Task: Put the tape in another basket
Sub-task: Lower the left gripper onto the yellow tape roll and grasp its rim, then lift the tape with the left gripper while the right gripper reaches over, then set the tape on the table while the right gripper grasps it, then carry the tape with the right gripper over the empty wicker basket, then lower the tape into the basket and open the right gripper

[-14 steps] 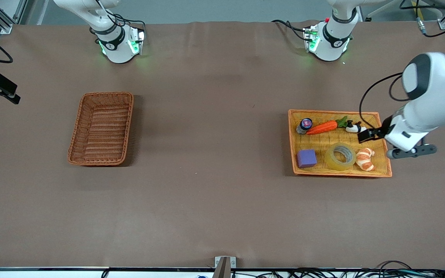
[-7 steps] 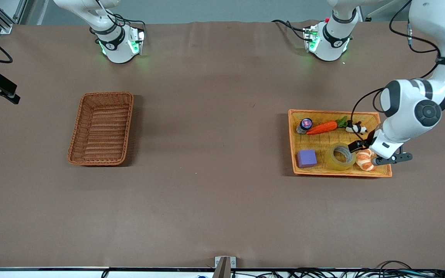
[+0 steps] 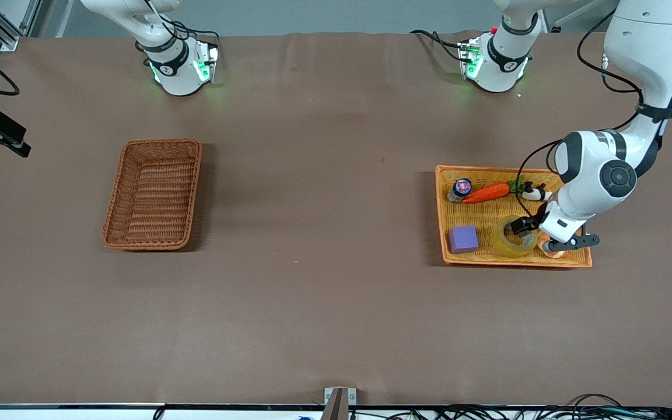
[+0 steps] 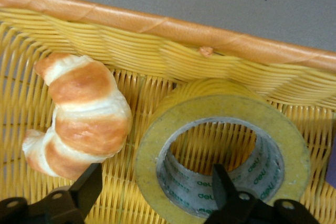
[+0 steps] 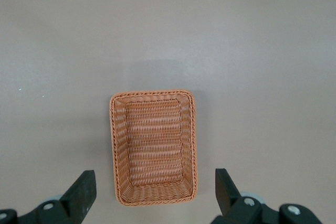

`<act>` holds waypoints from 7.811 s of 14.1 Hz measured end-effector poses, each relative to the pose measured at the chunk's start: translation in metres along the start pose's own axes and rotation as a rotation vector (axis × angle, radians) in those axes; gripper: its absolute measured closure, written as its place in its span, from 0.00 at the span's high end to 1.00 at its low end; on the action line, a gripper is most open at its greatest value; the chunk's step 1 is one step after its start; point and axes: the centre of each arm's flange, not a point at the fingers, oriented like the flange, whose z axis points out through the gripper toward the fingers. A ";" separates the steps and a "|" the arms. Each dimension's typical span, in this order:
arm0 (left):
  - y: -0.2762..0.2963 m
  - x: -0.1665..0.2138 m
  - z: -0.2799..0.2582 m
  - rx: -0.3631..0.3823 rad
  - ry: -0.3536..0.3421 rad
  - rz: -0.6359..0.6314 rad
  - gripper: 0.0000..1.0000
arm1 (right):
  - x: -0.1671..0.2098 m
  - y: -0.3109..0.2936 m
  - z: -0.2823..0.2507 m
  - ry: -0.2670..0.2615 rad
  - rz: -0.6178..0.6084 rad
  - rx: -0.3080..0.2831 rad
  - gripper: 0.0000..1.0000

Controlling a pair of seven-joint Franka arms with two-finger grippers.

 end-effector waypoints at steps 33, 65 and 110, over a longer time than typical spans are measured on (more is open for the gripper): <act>0.469 -0.077 -0.022 -0.011 -0.095 0.323 0.22 | 0.007 0.005 0.039 -0.035 0.008 -0.002 1.00; 0.250 -0.030 -0.289 0.032 0.083 0.118 1.00 | -0.049 -0.416 0.426 -0.052 -0.101 0.058 1.00; 0.054 -0.009 -0.387 0.008 0.048 0.171 1.00 | -0.095 -0.011 0.415 -0.053 -0.224 -0.078 0.22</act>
